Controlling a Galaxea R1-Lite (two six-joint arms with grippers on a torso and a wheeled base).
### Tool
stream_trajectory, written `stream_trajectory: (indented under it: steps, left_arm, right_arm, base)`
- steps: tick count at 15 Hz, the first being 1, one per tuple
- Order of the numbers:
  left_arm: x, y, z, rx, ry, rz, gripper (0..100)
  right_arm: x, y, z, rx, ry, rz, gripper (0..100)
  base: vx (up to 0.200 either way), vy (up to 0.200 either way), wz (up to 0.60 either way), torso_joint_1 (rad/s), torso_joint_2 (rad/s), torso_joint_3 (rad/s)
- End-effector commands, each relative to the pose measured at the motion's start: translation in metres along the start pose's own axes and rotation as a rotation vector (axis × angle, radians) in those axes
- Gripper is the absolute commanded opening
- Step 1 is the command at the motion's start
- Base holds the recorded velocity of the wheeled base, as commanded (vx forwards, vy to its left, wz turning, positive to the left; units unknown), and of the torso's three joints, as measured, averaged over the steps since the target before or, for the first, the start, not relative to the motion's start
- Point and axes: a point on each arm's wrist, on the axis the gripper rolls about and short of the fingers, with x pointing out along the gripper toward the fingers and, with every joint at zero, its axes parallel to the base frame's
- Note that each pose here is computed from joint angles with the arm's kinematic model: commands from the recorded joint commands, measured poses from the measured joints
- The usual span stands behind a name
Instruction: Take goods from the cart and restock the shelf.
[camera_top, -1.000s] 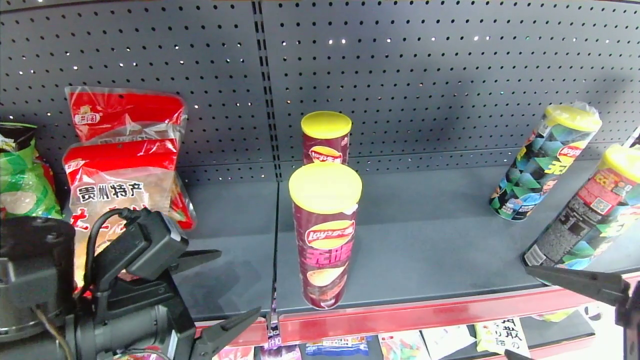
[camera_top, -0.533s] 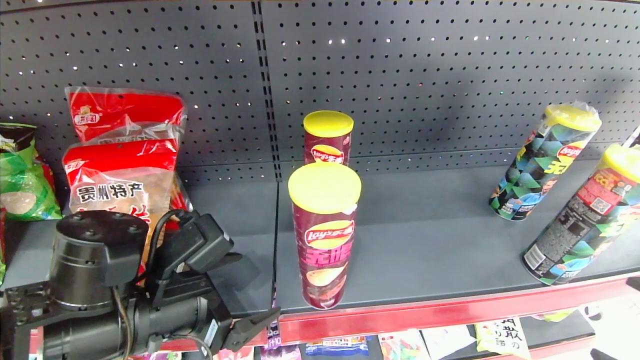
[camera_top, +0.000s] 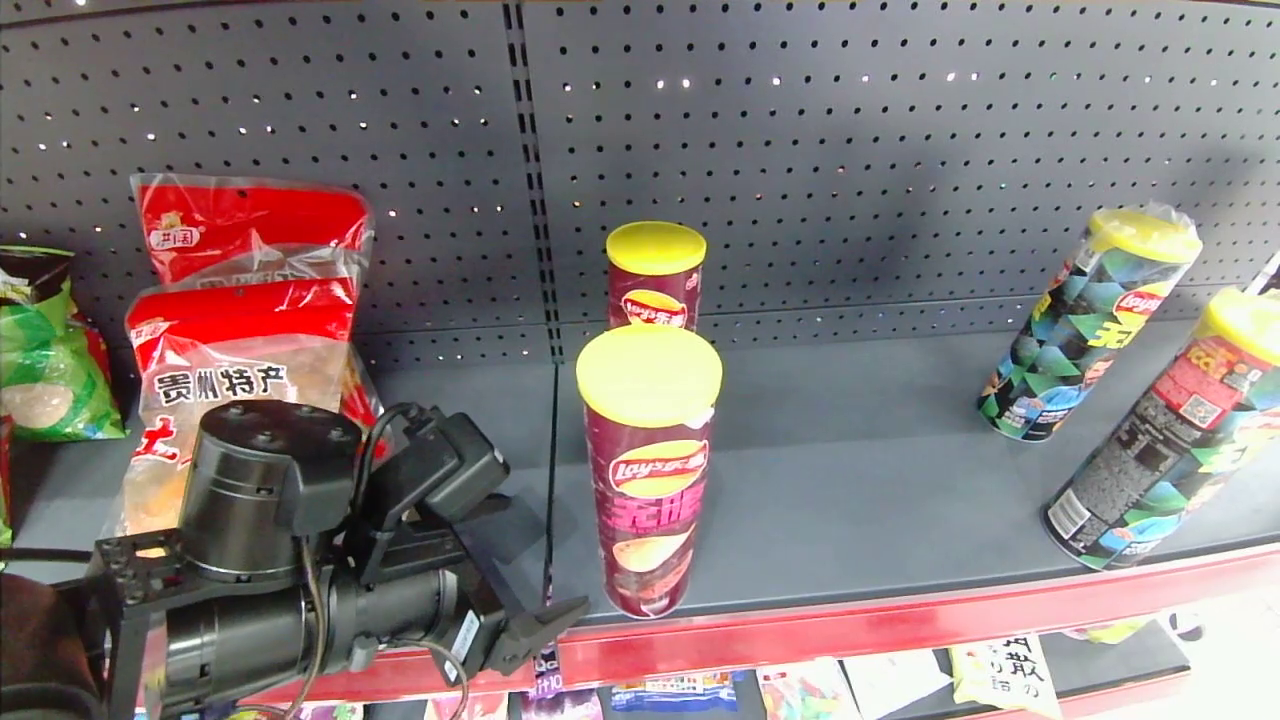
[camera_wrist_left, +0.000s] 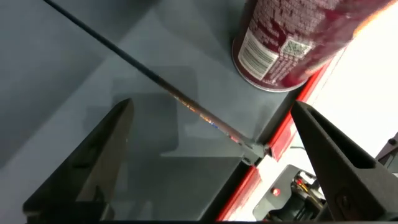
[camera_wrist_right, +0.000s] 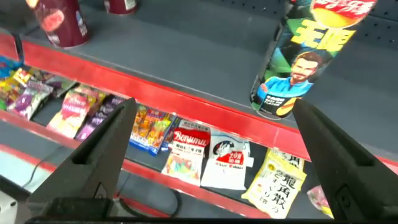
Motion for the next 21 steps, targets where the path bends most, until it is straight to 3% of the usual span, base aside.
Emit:
stream_trajectory:
  steps: [1,21]
  left_arm:
    - [0.003,0.001,0.001,0.000,0.002,0.000,100]
    - [0.018,0.006,0.017,0.003,-0.019,0.015,100]
  right_arm:
    - [-0.003,0.000,0.000,0.003,-0.017,-0.004,100]
    - [-0.006,-0.001,0.002,0.011,-0.034,-0.019,100]
  base:
    - [0.000,0.000,0.00,0.000,0.00,0.000]
    - [0.000,0.000,0.00,0.000,0.00,0.000]
